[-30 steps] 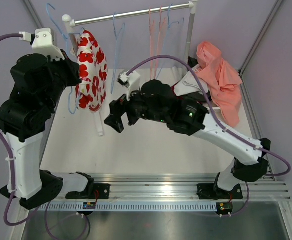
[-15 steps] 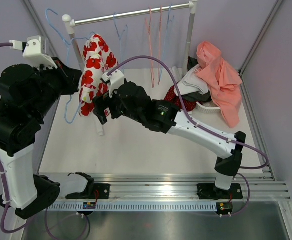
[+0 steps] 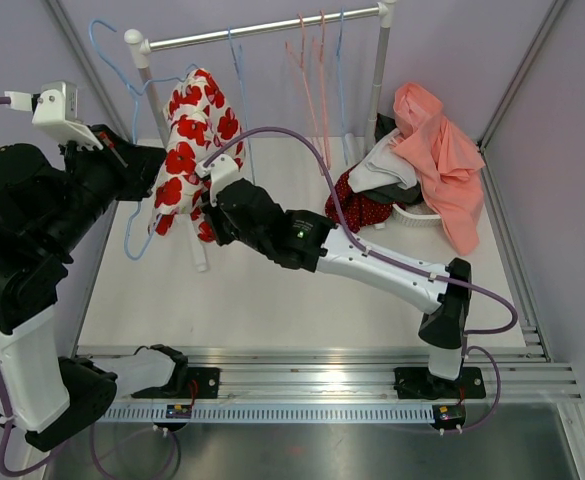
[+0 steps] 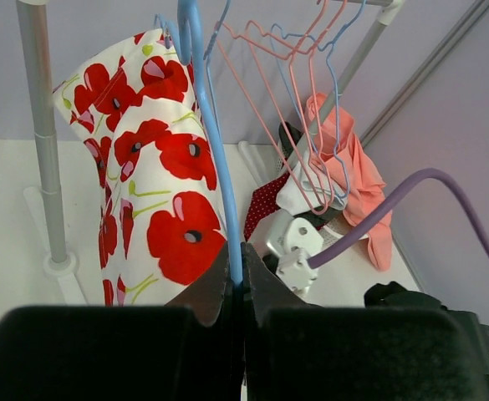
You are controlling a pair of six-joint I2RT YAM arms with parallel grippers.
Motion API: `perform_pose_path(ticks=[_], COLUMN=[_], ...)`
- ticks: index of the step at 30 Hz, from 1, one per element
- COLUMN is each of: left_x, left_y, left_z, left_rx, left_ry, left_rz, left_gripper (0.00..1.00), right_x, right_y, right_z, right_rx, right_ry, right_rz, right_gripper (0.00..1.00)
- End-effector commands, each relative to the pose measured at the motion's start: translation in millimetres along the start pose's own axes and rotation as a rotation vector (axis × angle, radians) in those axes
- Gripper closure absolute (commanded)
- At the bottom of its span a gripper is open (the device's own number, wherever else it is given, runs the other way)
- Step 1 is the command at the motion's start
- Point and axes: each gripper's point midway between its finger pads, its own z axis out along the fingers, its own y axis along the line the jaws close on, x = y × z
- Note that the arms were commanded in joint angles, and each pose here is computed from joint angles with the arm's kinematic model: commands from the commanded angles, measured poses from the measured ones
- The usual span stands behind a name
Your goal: Remove the skirt from the hanger
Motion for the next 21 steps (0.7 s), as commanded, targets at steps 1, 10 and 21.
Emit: perform_pose_path(ticks=[1,10,21], left_x=[-36,-39,-23], left_y=[-23,3,42], left_z=[-20,-20,2], left_rx=[0.114,-0.022,-0.226], left_ry=[-0.137,-0.153,-0.104], left_rz=[-0.023,0.048,0.121], left_gripper=[1.0,1.0,1.0], right_x=[-22,-4,69], right_y=[-2,-1,-94], right_z=[-10,-73,-246], right_rx=[0.021,0.02,0.226], right_ry=[-0.09,-0.11,-0.185], right_rz=[0.03,0.038,0.191], right_gripper=[1.0,1.0,1.0])
